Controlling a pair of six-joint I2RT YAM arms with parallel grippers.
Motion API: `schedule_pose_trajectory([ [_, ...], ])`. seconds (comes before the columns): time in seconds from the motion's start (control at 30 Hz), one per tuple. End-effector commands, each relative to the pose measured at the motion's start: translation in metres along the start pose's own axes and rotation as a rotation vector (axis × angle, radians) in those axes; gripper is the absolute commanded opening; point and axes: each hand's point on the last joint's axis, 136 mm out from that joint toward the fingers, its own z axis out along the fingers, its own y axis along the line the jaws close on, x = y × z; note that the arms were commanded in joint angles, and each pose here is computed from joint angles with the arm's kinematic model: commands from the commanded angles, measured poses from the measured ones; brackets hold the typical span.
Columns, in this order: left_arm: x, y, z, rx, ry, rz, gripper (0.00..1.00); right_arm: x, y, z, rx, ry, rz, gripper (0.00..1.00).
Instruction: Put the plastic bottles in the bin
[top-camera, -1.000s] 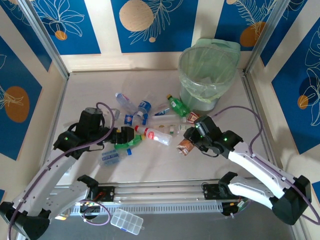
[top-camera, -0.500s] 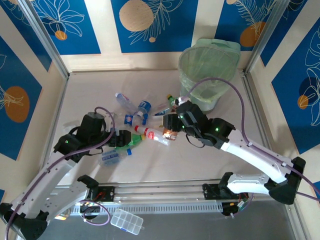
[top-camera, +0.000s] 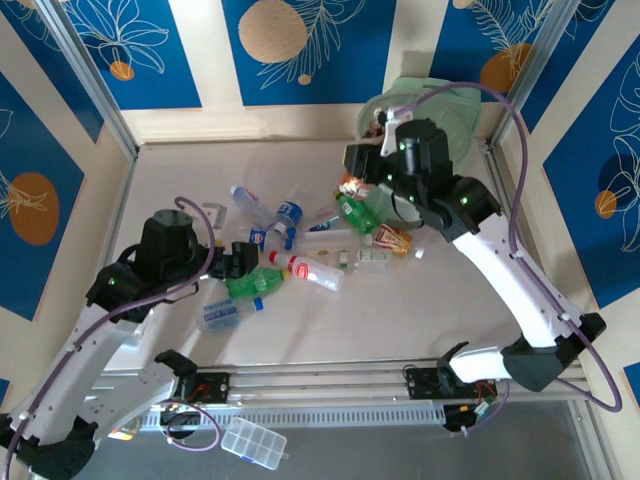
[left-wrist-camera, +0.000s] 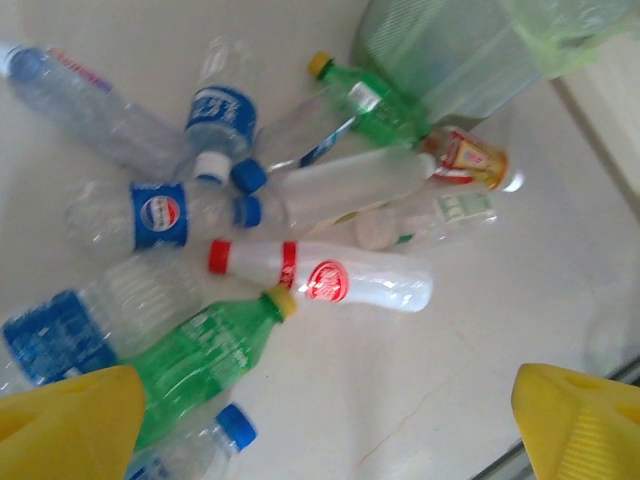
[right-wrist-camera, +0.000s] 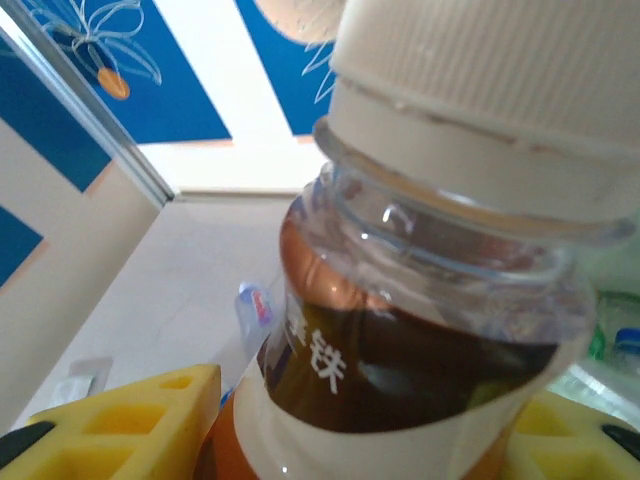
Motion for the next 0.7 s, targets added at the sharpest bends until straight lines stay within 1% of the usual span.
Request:
schedule_pose_trajectory([
  [0.0, -0.021, -0.030, 0.009, 0.100, -0.008, 0.077, 0.93, -0.030, -0.001, 0.002, -0.039, -0.042, -0.015, 0.40],
  [0.13, -0.027, -0.045, 0.035, 0.093, 0.041, 0.133, 0.94, -0.062, -0.024, 0.008, 0.002, -0.079, 0.020, 0.40],
  [0.2, -0.026, -0.057, 0.051, 0.120, 0.070, 0.143, 0.94, -0.076, -0.041, 0.012, 0.048, -0.092, 0.042, 0.39],
  [0.3, -0.023, -0.070, 0.072, 0.171, 0.104, 0.112, 0.93, -0.087, -0.070, 0.023, 0.116, -0.083, 0.086, 0.39],
  [0.4, -0.019, -0.075, 0.092, 0.196, 0.137, 0.074, 0.94, -0.092, -0.103, 0.036, 0.181, -0.067, 0.134, 0.38],
  [0.53, -0.015, -0.071, 0.113, 0.172, 0.186, 0.049, 0.94, -0.086, -0.135, 0.056, 0.234, -0.007, 0.179, 0.38],
  [0.67, -0.015, -0.061, 0.124, 0.165, 0.216, -0.012, 0.94, -0.053, -0.164, 0.086, 0.298, 0.126, 0.267, 0.36],
])
